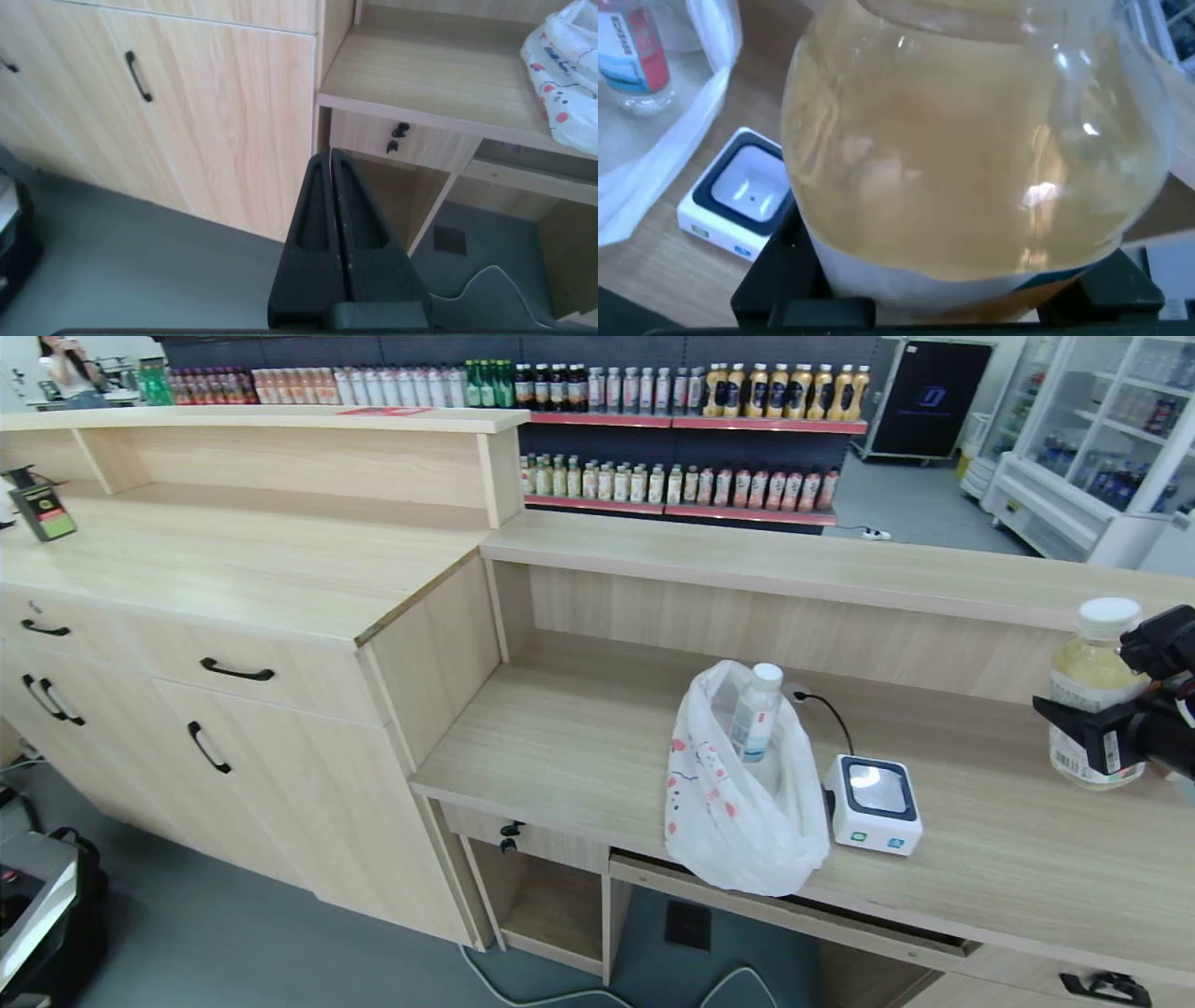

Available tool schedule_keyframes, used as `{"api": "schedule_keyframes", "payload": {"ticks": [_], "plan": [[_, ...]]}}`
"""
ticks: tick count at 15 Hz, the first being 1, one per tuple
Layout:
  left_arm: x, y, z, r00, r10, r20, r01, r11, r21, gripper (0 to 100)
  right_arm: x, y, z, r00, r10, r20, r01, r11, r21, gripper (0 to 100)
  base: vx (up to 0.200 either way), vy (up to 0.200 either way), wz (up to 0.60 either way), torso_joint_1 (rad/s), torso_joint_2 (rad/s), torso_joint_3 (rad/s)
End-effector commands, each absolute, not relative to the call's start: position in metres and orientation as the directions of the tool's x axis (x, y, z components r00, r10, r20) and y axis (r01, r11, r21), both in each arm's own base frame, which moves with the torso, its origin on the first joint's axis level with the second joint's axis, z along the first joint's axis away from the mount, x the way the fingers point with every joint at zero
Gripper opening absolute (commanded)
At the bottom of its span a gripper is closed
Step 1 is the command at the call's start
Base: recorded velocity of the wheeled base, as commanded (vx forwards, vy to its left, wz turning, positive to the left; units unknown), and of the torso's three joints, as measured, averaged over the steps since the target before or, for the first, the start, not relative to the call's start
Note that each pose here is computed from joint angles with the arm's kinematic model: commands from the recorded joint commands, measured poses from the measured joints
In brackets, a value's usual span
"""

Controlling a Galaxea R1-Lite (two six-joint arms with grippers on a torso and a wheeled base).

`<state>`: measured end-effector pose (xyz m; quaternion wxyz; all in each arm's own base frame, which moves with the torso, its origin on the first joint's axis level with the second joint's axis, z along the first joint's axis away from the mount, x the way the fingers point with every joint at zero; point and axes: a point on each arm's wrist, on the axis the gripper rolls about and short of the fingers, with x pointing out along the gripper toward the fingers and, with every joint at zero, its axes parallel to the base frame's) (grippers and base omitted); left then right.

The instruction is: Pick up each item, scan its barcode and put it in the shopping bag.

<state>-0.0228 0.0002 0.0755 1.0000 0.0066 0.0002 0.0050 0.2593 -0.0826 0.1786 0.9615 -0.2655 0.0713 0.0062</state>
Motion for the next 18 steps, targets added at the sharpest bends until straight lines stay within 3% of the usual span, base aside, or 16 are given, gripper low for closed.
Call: {"api": "schedule_keyframes", "payload": {"ticks": [1,3,7,11,18], "plan": [[-0.023,0.0,0.075,1.0,0.011,0.0,-0.011,1.0,0.014,0,0.283,-0.091,0.154,0.981,-0.021,-0.195,-0.083,0.857,-0.509,0,0.0,0.0,0.0,0.0,0.0,0.0],[-0.023,0.0,0.075,1.0,0.011,0.0,-0.011,1.0,0.012,0,0.294,-0.095,0.147,0.984,0.012,-0.178,-0.105,0.845,-0.524,0,0.0,0.0,0.0,0.0,0.0,0.0],[-0.023,0.0,0.075,1.0,0.011,0.0,-0.011,1.0,0.014,0,0.321,-0.109,0.126,0.938,0.304,-0.165,-0.335,0.684,-0.648,0,0.0,0.0,0.0,0.0,0.0,0.0],[-0.023,0.0,0.075,1.0,0.011,0.0,-0.011,1.0,0.014,0,0.338,-0.112,0.115,0.854,0.502,-0.134,-0.438,0.556,-0.707,0,0.0,0.0,0.0,0.0,0.0,0.0],[-0.023,0.0,0.075,1.0,0.011,0.0,-0.011,1.0,0.012,0,0.356,-0.118,0.1,0.804,0.583,-0.12,-0.458,0.476,-0.751,0,0.0,0.0,0.0,0.0,0.0,0.0]]}}
